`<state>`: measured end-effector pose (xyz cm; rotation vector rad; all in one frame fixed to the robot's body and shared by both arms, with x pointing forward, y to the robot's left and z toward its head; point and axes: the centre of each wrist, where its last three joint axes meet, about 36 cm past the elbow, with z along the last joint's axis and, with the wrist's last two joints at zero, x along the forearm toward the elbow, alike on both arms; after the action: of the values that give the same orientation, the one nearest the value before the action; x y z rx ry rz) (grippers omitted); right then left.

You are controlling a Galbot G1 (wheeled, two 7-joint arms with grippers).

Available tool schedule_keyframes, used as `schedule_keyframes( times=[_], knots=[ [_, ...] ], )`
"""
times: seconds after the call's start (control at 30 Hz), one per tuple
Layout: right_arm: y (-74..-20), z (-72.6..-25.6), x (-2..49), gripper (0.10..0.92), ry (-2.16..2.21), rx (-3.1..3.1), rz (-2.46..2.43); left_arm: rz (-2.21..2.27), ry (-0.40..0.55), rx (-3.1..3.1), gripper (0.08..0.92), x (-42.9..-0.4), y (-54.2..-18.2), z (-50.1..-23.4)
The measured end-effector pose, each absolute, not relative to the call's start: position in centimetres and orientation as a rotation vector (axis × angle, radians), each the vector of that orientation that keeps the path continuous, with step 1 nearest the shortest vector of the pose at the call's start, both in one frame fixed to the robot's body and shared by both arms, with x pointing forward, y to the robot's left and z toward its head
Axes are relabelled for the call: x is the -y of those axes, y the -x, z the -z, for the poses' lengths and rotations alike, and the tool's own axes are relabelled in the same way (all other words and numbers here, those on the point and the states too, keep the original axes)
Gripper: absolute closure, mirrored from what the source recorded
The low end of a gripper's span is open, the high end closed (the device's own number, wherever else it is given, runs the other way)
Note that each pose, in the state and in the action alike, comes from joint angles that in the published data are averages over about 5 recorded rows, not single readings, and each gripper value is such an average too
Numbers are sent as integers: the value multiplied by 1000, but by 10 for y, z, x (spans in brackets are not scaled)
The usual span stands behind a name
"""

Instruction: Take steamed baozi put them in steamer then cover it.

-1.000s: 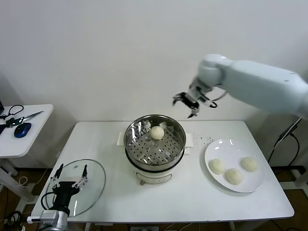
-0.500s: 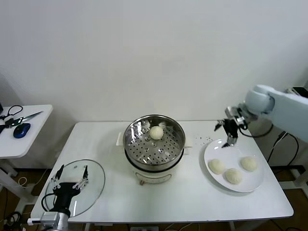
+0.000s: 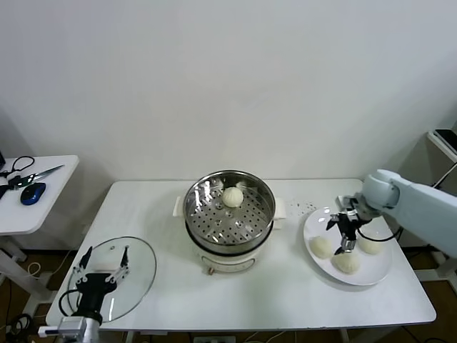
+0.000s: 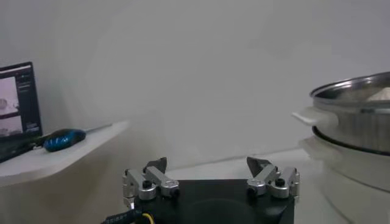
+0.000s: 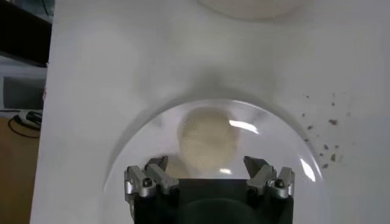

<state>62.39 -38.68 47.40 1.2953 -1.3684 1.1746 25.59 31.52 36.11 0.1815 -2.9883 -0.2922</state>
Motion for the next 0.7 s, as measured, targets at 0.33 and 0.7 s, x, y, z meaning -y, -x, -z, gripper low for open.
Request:
schedule_keyframes(
  times=[0.33, 0.7],
  knots=[
    [-633, -453, 378, 202, -1301, 1370, -1154, 282, -179, 2985, 177, -314, -255, -361],
    [-637, -448, 381, 316, -1305, 1369, -1146, 278, -180, 2983, 177, -314, -257, -360]
  ],
)
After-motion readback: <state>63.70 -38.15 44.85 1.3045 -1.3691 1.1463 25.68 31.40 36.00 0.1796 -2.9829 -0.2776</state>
